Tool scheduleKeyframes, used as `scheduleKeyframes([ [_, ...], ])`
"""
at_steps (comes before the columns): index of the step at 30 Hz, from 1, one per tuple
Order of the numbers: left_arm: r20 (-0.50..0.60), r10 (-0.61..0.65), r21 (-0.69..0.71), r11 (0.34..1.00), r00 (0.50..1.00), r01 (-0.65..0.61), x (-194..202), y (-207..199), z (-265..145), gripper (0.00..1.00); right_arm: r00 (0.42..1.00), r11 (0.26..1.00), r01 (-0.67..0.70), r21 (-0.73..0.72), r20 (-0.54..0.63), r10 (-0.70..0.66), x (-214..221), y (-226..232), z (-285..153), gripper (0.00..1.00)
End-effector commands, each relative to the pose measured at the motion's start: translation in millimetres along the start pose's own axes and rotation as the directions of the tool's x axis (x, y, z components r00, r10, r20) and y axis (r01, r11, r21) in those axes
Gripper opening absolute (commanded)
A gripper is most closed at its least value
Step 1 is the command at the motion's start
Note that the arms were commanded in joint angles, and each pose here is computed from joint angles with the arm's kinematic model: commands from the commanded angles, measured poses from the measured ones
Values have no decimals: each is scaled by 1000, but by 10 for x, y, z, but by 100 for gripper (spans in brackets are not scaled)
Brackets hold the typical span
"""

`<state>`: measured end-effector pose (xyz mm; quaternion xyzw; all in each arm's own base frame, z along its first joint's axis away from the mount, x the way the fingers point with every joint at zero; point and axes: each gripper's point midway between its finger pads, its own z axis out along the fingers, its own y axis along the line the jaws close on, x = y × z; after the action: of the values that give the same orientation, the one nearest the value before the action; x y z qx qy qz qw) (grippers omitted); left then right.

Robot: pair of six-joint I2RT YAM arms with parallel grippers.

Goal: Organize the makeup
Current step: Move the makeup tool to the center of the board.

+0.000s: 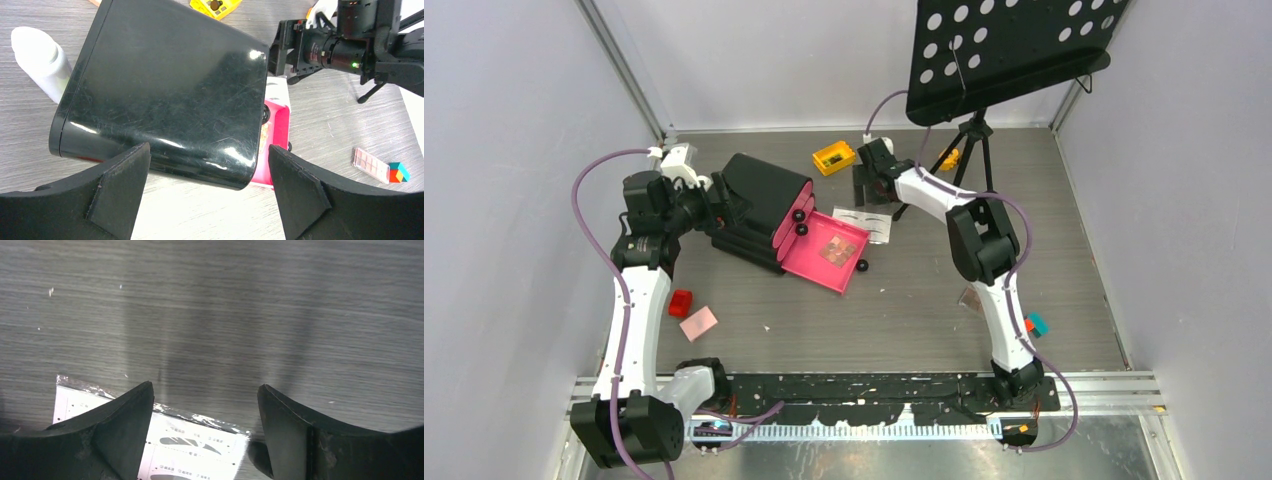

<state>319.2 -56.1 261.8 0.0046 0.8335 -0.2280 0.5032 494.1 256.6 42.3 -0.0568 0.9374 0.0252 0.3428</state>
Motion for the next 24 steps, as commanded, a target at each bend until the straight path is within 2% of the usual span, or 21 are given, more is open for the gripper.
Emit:
scheduleKeyframes([
  [1,49,19,30,999,999,-20,-137,-79,-15,90,997,998,-30,-53,-68,26,149,207,-5,80],
  [7,47,15,33,999,999,-17,-134,-81,-8,90,987,999,-46,-26,-154,42,424,134,-48,80],
  [14,49,15,29,999,999,-17,-138,-74,-13,90,969,1000,17,-7,-246,-18,799,126,-235,79],
  [24,48,12,33,999,999,-14,-131,-77,-4,90,957,993,114,24,-272,-104,1080,177,-486,80],
])
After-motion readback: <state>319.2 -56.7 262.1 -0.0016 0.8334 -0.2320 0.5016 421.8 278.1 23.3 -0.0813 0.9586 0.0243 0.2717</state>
